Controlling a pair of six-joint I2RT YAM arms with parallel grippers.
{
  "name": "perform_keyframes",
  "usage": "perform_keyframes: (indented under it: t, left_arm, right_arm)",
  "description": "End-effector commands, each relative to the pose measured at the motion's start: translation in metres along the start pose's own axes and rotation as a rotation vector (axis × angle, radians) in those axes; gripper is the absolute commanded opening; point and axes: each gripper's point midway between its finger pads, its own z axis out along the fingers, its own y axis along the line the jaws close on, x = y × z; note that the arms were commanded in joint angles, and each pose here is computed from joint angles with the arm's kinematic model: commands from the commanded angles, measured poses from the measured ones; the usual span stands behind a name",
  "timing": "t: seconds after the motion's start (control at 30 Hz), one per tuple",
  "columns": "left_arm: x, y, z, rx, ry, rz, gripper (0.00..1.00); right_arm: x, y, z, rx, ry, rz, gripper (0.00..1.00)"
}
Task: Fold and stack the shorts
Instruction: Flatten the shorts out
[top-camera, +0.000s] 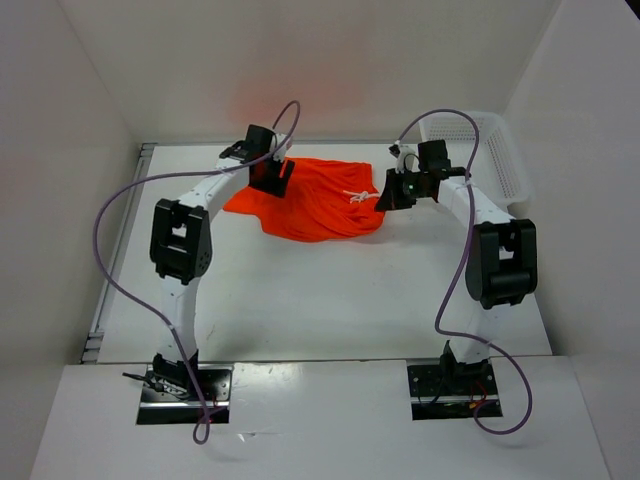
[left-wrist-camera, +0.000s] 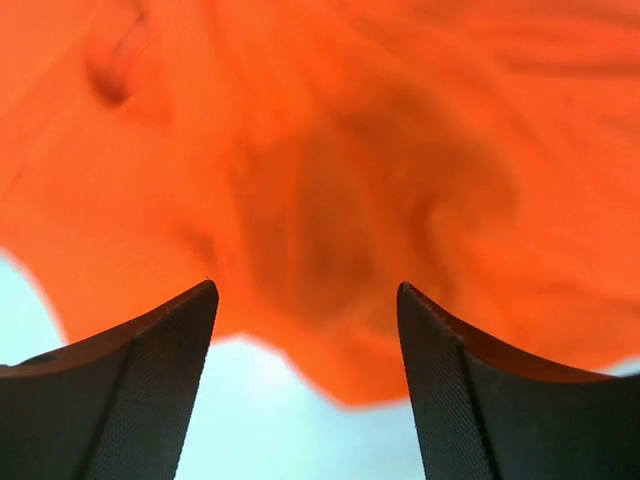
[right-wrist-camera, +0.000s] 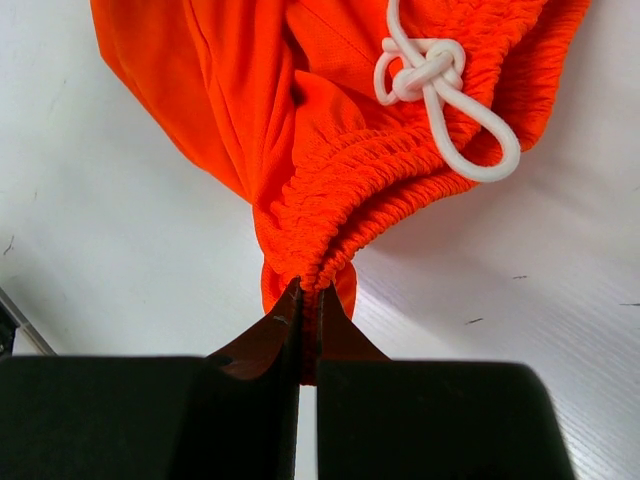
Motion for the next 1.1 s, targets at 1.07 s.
perform_keyframes:
  t: [1.07]
  left_arm:
    - [0.085,0.026,0.017,-0.063,0.073,-0.038,0.47]
  right_arm:
    - [-0.020,0.001,-0.007,0.000,-0.050,-0.072,0.00]
